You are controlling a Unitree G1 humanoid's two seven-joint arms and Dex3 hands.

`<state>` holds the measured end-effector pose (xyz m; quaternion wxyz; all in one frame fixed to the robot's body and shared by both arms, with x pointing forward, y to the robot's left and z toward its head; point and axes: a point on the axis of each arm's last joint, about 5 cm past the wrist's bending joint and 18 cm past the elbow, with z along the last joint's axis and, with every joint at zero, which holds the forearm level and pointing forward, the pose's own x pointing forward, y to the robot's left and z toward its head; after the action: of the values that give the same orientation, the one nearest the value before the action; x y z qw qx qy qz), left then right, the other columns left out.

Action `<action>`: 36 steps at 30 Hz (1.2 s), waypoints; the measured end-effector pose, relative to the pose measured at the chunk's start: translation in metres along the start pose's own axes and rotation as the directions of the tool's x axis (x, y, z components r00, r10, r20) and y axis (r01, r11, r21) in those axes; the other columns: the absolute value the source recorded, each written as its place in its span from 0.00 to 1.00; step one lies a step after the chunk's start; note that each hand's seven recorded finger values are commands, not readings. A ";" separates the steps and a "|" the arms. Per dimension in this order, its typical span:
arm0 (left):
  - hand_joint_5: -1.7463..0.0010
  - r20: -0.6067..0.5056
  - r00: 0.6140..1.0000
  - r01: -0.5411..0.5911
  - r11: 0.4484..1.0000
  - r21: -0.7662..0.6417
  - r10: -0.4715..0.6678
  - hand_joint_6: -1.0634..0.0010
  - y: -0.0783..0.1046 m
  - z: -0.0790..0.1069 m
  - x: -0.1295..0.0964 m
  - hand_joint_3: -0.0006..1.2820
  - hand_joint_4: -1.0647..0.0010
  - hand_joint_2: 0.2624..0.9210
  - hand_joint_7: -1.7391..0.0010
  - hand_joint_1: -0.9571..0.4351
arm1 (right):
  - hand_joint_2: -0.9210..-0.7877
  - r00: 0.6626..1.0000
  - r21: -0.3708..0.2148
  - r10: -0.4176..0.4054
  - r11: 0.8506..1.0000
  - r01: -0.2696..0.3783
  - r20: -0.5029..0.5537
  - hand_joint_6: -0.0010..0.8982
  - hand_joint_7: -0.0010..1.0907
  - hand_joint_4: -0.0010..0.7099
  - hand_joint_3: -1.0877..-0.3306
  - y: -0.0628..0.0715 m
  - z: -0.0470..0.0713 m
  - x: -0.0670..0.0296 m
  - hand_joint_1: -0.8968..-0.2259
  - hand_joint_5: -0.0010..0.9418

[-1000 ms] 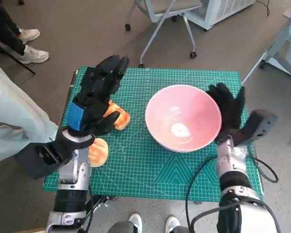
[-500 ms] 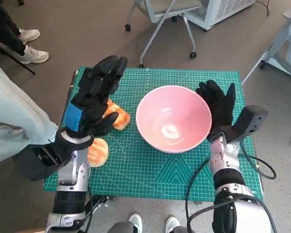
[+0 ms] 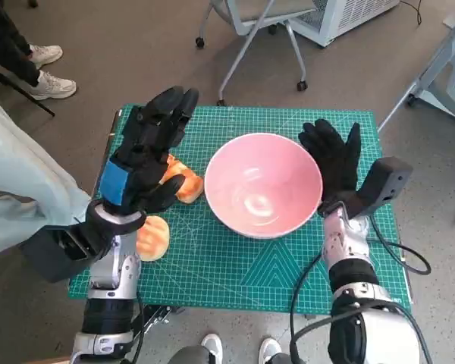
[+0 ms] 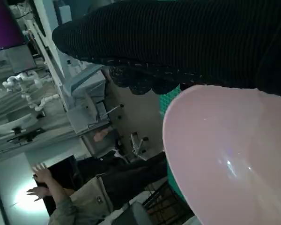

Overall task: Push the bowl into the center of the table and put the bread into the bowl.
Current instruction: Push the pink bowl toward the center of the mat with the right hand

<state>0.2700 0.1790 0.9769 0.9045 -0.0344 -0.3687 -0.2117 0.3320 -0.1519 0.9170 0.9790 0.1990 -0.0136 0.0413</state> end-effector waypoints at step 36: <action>0.99 -0.006 1.000 0.025 0.999 -0.026 -0.025 1.00 -0.008 -0.003 0.009 0.35 0.84 1.00 0.68 0.24 | 0.00 0.631 -0.464 0.512 0.847 -0.259 0.582 0.33 0.13 0.29 0.41 0.012 0.072 -0.0170 0.31 0.01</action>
<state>0.2742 0.1676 0.9799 0.9024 -0.0408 -0.3634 -0.2279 0.3133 -0.1705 0.9877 0.8882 0.0213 -0.4249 0.1735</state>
